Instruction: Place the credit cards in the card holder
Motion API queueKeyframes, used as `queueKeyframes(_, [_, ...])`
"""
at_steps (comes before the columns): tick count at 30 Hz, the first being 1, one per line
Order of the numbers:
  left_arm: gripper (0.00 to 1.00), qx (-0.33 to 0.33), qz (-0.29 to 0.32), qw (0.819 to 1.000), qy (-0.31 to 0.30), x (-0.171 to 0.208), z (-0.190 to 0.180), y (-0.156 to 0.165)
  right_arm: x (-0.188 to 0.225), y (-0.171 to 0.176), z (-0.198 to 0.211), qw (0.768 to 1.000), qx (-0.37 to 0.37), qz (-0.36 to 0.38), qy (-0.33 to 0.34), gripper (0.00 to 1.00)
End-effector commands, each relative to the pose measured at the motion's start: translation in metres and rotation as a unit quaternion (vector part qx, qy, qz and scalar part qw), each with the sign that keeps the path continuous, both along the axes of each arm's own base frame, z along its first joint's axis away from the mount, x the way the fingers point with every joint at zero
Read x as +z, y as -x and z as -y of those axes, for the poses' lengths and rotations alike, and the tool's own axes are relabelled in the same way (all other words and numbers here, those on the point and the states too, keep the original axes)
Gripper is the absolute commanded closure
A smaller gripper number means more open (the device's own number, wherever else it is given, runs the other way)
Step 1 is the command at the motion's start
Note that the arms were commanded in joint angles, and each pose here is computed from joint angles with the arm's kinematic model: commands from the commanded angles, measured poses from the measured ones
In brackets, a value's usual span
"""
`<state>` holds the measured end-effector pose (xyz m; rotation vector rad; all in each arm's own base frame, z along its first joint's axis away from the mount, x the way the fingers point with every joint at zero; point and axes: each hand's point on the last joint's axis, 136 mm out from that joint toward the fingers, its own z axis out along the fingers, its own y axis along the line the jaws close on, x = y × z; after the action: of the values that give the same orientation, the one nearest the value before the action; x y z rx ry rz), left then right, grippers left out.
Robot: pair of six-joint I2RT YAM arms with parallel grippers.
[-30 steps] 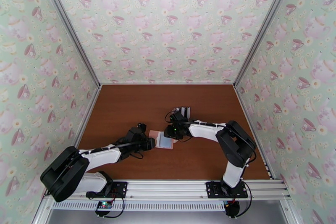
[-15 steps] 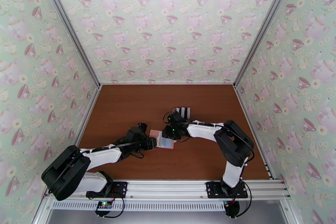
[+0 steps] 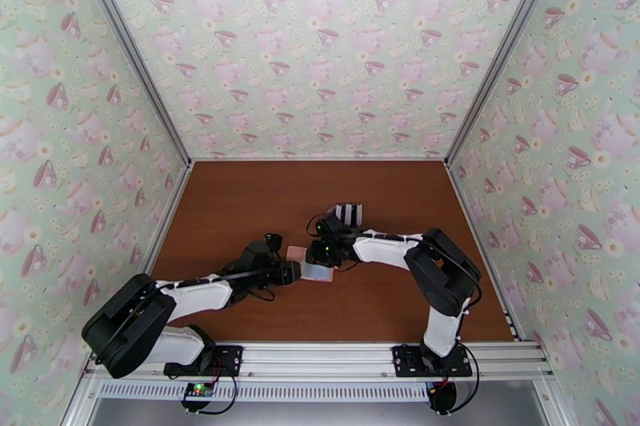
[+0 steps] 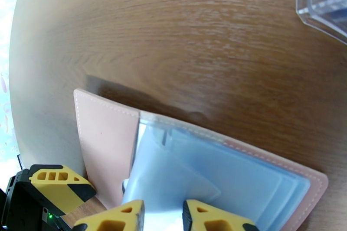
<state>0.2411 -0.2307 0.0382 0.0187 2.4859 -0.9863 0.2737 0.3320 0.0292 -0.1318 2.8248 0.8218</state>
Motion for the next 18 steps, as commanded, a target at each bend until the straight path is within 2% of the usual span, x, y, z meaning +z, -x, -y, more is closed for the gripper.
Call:
queueKeyframes(1, [0.34,-0.015,-0.042,0.999,-0.008,-0.019,-0.003,0.019,-0.004,0.004,-0.01,1.0,0.006,-0.014,-0.006,0.7])
queueKeyframes(18, [0.32,-0.013,-0.056,0.997,-0.043,-0.031,-0.011,0.021,0.0,0.004,-0.025,0.999,0.011,-0.015,-0.027,0.74])
